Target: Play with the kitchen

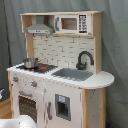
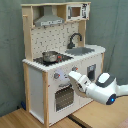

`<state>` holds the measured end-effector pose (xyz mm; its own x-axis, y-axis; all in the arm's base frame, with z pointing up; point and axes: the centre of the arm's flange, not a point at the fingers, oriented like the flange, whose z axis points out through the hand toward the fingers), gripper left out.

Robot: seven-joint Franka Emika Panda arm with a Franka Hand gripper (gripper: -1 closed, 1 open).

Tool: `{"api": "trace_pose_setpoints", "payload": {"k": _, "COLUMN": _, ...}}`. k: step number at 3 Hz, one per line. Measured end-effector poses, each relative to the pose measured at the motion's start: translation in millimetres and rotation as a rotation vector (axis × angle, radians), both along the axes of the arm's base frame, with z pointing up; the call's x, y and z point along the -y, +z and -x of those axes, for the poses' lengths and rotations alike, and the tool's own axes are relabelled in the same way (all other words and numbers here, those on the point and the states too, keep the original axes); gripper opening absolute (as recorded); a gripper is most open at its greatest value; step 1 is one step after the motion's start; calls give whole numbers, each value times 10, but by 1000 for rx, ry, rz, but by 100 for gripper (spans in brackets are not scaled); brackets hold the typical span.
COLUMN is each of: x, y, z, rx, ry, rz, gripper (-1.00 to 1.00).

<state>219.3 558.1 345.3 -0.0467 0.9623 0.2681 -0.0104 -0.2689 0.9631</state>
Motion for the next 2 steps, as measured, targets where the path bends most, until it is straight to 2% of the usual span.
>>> {"api": "trace_pose_setpoints", "payload": {"k": 1, "x": -61, "y": 86, "z": 171, "rx": 48, "ry": -21, "rz": 40, "gripper": 100}}
{"api": "trace_pose_setpoints", "payload": {"k": 2, "x": -92, "y": 163, "z": 329, "rx": 92, "ry": -45, "rz": -27, "gripper": 100}}
